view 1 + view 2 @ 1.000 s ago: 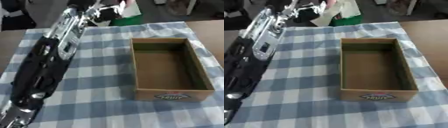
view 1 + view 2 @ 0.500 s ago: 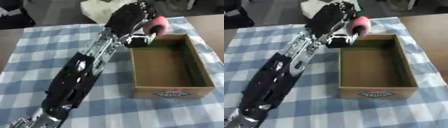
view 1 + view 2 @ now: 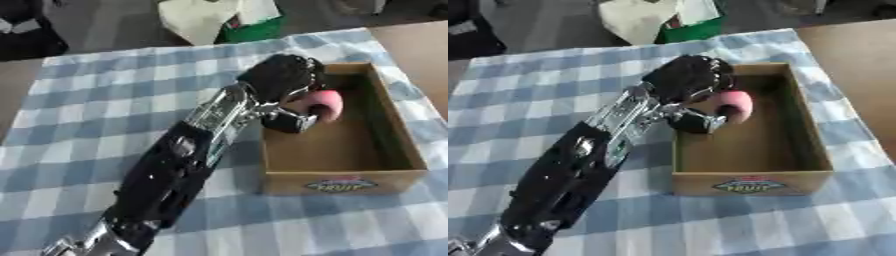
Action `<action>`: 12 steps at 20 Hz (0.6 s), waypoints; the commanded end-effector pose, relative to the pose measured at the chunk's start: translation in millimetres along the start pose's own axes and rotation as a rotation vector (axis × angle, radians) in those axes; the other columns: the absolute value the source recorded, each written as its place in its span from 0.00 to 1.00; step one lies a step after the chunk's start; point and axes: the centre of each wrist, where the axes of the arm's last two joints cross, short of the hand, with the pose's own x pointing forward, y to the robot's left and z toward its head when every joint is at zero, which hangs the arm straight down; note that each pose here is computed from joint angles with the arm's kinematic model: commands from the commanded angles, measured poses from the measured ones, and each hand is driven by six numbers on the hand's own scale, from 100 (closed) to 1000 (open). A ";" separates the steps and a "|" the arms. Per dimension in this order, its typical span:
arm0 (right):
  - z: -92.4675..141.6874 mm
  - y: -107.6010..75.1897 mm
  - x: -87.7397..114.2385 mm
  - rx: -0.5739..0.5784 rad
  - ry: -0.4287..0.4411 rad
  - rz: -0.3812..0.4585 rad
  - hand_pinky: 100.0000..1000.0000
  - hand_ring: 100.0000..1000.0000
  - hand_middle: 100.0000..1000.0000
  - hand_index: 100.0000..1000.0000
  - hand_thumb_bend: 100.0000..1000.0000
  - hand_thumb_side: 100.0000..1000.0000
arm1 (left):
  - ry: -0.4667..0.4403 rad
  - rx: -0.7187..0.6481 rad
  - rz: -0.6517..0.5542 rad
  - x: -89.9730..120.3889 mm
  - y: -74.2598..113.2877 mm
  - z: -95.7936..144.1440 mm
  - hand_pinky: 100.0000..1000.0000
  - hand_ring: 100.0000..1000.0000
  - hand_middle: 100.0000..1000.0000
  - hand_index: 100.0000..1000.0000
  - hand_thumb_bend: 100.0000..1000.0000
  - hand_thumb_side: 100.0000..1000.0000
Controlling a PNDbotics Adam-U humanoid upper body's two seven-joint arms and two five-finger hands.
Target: Pick up objects on the table and place them in the box.
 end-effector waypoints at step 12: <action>-1.5 -2.1 3.5 0.015 -0.003 0.008 0.84 0.88 0.83 0.94 0.00 1.00 | -0.054 -0.211 -0.116 -2.8 29.2 1.5 0.53 0.79 0.79 0.91 1.00 0.94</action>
